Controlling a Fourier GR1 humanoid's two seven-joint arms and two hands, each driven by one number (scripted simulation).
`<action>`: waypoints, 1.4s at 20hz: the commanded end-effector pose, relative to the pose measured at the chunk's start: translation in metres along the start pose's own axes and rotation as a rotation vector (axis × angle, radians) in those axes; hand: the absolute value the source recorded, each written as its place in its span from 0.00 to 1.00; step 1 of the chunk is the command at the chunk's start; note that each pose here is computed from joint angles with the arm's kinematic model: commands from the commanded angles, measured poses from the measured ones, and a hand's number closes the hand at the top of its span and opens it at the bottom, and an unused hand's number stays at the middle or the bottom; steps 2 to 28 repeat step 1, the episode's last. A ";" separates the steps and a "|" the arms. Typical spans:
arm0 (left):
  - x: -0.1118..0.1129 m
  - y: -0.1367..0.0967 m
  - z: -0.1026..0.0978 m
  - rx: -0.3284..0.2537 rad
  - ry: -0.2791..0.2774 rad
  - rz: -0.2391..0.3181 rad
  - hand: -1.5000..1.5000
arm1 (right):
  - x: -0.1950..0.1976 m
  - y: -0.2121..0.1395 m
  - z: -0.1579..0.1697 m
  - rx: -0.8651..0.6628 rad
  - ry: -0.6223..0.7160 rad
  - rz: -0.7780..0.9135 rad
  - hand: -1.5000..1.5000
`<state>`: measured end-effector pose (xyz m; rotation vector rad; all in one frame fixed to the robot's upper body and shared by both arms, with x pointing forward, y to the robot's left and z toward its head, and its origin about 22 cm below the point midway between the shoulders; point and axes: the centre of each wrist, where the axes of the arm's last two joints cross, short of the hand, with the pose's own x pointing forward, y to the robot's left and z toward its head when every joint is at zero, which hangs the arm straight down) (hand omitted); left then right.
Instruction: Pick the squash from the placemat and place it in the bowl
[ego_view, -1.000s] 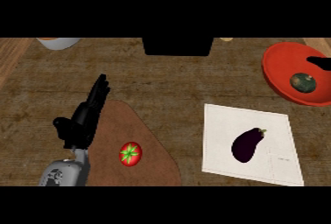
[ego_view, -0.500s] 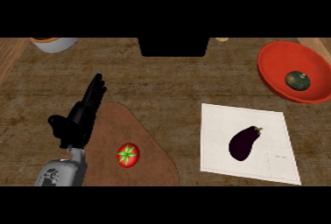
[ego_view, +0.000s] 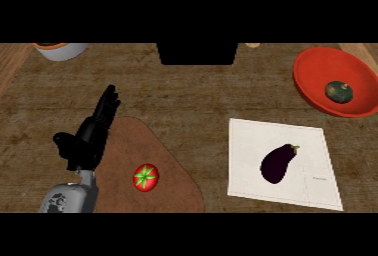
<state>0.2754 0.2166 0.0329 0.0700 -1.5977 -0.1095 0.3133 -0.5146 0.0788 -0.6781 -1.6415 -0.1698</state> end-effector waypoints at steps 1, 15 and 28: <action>-0.021 -0.012 -0.002 -0.008 0.011 0.015 0.50 | -0.013 -0.008 0.015 0.030 0.004 -0.016 0.00; -0.021 -0.012 -0.002 -0.008 0.011 0.015 0.50 | -0.013 -0.008 0.015 0.030 0.004 -0.016 0.00; -0.021 -0.012 -0.002 -0.008 0.011 0.015 0.50 | -0.013 -0.008 0.015 0.030 0.004 -0.016 0.00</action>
